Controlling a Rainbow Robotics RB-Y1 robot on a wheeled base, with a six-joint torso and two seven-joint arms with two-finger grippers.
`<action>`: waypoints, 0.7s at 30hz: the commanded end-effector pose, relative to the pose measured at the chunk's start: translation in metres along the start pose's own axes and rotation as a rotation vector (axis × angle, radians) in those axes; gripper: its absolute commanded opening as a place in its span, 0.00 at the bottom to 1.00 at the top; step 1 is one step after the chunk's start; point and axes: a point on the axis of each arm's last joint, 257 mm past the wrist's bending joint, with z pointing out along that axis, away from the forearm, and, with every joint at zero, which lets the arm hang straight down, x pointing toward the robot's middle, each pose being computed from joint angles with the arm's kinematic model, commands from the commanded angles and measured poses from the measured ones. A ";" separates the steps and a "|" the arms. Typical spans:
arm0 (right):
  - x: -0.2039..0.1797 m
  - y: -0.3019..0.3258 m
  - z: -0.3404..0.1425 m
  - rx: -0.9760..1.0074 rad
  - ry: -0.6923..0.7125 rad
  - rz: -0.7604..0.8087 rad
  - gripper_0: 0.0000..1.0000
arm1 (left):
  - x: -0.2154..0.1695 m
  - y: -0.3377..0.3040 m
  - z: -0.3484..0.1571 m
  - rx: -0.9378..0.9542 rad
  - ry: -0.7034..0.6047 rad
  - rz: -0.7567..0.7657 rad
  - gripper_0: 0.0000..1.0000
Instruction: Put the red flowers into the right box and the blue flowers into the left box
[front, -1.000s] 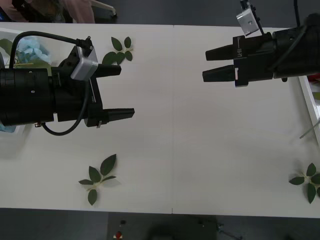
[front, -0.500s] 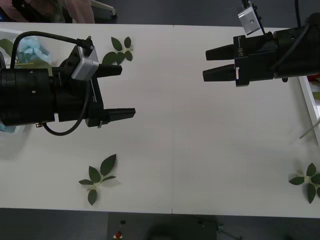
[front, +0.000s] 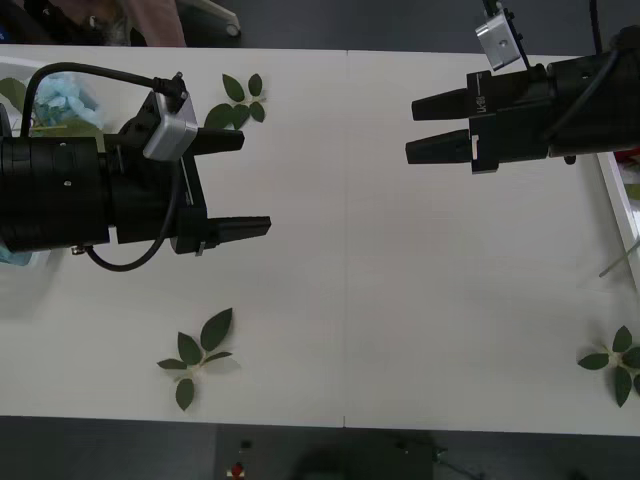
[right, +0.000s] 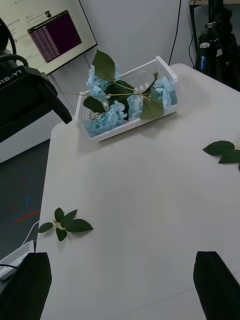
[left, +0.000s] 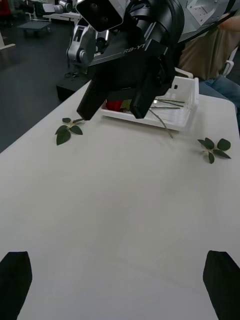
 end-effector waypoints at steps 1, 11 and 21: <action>-0.005 -0.011 -0.008 0.032 0.001 -0.037 0.83 | -0.019 0.004 0.002 -0.007 -0.033 -0.002 1.00; -0.005 -0.011 -0.008 0.032 0.001 -0.037 0.83 | -0.019 0.004 0.002 -0.007 -0.033 -0.002 1.00; -0.005 -0.011 -0.008 0.032 0.001 -0.037 0.67 | -0.019 0.004 0.002 -0.007 -0.033 -0.002 1.00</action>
